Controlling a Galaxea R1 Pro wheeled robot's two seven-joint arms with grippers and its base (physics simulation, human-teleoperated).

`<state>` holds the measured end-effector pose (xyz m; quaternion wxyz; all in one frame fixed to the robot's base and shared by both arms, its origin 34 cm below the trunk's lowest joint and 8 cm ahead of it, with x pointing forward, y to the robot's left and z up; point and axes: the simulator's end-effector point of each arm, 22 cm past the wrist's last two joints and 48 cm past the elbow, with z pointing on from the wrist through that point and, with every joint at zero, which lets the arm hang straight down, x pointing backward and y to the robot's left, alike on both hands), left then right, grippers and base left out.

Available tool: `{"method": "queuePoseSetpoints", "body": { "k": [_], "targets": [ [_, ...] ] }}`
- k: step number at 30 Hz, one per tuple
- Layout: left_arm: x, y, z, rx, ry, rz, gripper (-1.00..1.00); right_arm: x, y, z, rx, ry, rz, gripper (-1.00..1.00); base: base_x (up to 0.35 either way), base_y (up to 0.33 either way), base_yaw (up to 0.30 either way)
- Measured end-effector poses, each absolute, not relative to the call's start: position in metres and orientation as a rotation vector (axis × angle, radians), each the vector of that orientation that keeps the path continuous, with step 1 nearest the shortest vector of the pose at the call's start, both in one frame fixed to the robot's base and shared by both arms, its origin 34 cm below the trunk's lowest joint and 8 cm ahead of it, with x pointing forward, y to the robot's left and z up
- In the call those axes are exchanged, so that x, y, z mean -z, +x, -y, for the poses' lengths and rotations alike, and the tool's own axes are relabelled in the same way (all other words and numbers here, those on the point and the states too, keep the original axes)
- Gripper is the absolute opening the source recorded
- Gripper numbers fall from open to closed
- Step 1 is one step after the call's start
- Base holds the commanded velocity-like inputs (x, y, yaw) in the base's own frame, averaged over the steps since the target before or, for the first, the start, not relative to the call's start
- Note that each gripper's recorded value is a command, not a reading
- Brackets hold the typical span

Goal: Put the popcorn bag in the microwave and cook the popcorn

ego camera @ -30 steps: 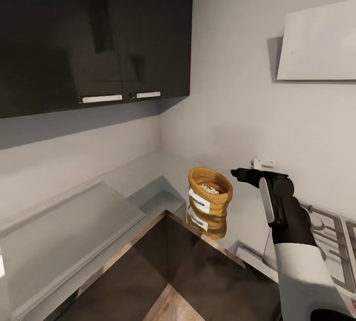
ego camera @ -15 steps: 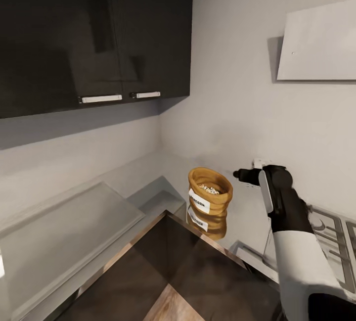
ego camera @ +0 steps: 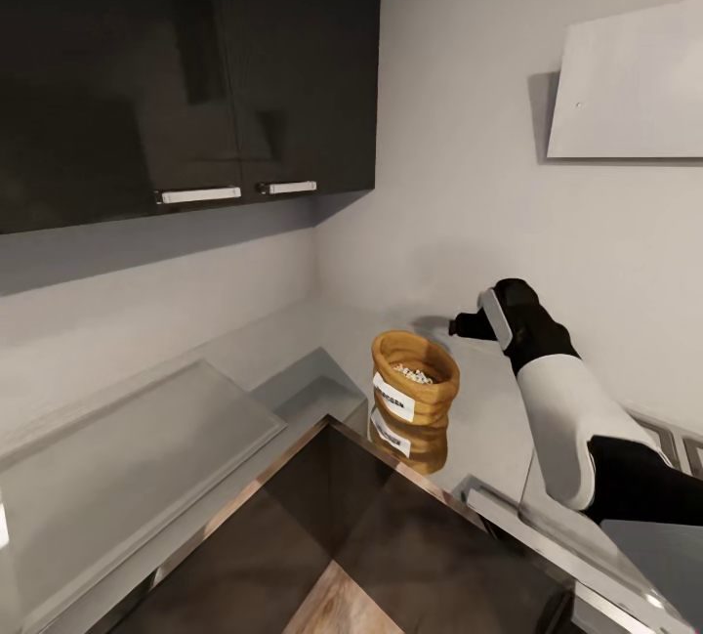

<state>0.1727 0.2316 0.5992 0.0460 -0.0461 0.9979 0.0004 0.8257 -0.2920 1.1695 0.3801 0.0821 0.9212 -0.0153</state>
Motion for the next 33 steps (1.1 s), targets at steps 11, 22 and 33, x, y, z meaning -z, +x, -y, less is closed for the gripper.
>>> {"method": "queuePoseSetpoints", "body": {
  "k": [11, 22, 33],
  "targets": [
    [-0.599, 0.173, -0.232, -0.001, -0.141, -3.046, 1.0, -1.17, 0.825, 0.291, 0.048, 0.201, -2.355, 1.0, 0.178, 0.0, 0.0],
    [-0.599, 0.173, -0.232, -0.001, -0.141, -3.046, 1.0, -1.143, 0.819, 0.286, 0.045, 0.193, -2.423, 1.0, 0.205, 0.0, 0.0],
    [-0.599, 0.173, -0.232, -0.002, -0.142, -3.047, 1.0, -1.077, 0.793, 0.276, 0.039, 0.172, -2.593, 1.0, 0.002, 0.0, 0.0]
  ]
}}
